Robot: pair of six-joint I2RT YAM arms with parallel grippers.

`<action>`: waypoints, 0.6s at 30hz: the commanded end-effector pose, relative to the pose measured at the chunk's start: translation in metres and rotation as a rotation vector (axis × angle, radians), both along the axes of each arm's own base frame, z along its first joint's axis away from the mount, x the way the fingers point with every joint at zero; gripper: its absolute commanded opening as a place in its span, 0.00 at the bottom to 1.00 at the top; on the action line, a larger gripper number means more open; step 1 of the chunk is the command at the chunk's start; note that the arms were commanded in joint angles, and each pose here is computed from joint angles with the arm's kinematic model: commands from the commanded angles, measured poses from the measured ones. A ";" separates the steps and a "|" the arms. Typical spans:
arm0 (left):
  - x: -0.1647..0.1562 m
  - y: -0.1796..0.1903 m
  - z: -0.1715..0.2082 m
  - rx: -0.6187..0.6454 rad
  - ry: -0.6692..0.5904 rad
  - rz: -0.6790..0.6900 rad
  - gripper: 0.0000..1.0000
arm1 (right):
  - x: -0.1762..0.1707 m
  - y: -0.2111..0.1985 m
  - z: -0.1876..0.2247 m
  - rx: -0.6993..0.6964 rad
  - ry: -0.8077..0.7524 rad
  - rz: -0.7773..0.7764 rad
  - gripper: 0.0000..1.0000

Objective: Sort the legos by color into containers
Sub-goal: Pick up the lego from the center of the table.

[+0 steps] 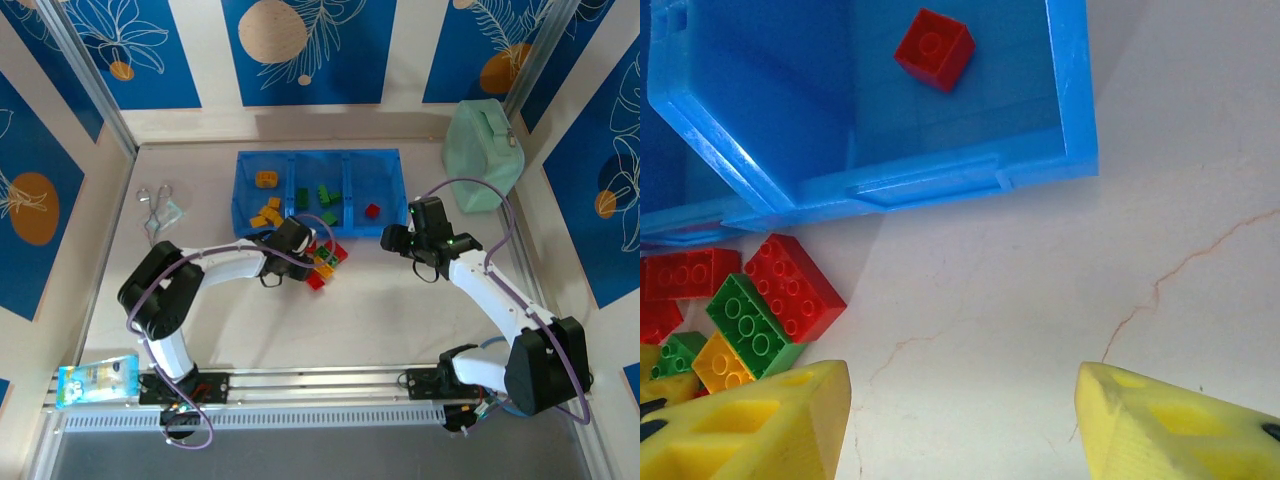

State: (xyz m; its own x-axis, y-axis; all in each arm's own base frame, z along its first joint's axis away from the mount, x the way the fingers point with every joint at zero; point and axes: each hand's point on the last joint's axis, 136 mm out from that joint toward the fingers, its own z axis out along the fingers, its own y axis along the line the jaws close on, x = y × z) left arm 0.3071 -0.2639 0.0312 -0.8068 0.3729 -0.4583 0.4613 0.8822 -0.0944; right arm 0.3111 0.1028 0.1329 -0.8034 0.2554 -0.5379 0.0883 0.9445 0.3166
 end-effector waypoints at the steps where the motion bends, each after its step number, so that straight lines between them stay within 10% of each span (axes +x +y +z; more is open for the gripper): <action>1: -0.018 0.022 -0.016 0.081 0.094 0.005 0.37 | -0.003 -0.003 0.006 0.016 -0.017 -0.018 0.61; 18: -0.008 0.016 0.052 -0.015 -0.025 0.022 0.34 | -0.009 -0.009 0.013 0.021 -0.037 -0.030 0.61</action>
State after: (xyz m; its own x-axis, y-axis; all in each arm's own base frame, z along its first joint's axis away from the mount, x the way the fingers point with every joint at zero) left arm 0.2895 -0.2485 0.0563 -0.8153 0.3779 -0.4388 0.4582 0.8843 -0.0899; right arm 0.3071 0.0980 0.1460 -0.7762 0.2757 -0.5670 0.0880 0.9379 0.3357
